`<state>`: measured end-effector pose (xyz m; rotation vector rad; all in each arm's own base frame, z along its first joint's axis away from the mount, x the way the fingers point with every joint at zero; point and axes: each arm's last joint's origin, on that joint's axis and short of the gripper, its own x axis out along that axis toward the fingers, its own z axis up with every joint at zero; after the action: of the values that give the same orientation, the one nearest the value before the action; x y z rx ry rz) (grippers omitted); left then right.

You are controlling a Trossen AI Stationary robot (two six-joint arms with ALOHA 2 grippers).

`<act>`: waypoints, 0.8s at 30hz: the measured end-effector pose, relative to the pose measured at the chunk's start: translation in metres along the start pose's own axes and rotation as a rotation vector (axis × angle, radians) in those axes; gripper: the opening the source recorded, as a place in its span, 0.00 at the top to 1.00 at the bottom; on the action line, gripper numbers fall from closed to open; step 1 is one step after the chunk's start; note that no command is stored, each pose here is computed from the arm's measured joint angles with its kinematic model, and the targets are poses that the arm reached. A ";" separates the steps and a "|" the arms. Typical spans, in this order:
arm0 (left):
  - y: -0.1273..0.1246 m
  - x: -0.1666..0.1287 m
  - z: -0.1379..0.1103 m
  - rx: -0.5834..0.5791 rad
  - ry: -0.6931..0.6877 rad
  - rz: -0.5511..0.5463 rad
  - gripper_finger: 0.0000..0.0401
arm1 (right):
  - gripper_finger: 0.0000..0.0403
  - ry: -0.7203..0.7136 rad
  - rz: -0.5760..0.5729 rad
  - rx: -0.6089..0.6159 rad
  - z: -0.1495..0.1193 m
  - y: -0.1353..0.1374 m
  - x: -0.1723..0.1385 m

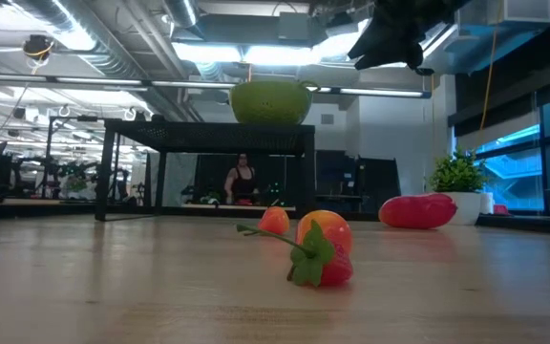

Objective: Pick & Place Fruit
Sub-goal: Put the pomegranate into the green strainer bowl on the shelf

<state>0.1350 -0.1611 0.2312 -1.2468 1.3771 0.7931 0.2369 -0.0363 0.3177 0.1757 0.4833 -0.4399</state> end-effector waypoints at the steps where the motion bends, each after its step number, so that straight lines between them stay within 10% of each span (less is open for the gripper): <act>1: 0.001 0.000 -0.002 -0.014 -0.002 -0.005 0.24 | 0.55 0.000 0.000 0.000 0.000 0.000 0.000; 24: -0.012 0.056 -0.035 -0.090 -0.012 0.012 0.24 | 0.52 0.001 0.000 -0.001 0.000 0.000 0.000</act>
<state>0.1437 -0.2113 0.1872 -1.3016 1.3533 0.8778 0.2371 -0.0363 0.3175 0.1745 0.4845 -0.4397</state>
